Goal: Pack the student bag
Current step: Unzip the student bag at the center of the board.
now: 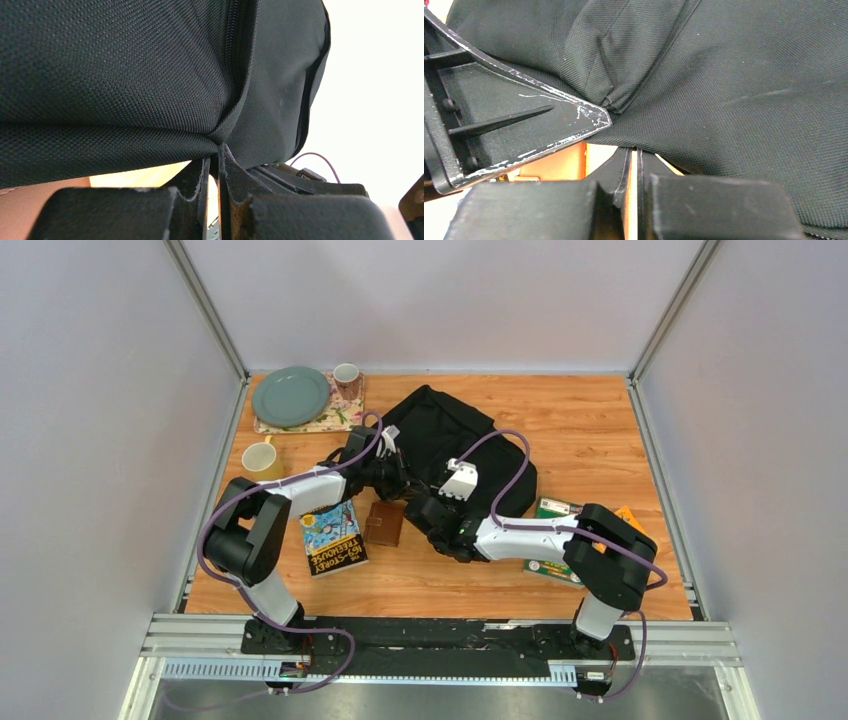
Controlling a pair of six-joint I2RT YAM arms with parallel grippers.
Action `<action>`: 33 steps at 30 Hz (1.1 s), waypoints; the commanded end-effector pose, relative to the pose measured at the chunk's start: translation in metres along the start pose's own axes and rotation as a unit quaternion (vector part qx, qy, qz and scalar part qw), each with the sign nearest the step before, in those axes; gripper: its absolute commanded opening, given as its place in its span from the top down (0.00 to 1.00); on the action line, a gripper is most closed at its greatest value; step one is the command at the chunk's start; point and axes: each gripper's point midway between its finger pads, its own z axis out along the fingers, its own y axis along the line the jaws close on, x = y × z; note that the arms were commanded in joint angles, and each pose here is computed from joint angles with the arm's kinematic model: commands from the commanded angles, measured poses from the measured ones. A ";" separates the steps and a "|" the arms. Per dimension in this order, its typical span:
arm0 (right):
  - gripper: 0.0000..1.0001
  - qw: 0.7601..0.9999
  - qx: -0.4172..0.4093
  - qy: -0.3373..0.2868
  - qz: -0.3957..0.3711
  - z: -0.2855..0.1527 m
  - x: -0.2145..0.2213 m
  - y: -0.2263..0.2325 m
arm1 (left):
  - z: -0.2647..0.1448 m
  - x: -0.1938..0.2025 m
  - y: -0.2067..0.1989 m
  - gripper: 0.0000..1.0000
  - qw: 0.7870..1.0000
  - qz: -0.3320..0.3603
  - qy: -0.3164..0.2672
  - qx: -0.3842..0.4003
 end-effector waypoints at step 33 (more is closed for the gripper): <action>1.00 0.966 -0.138 0.216 -0.010 -0.031 -0.006 -0.037 | -0.025 -0.014 0.026 1.00 0.995 0.093 0.027 -0.037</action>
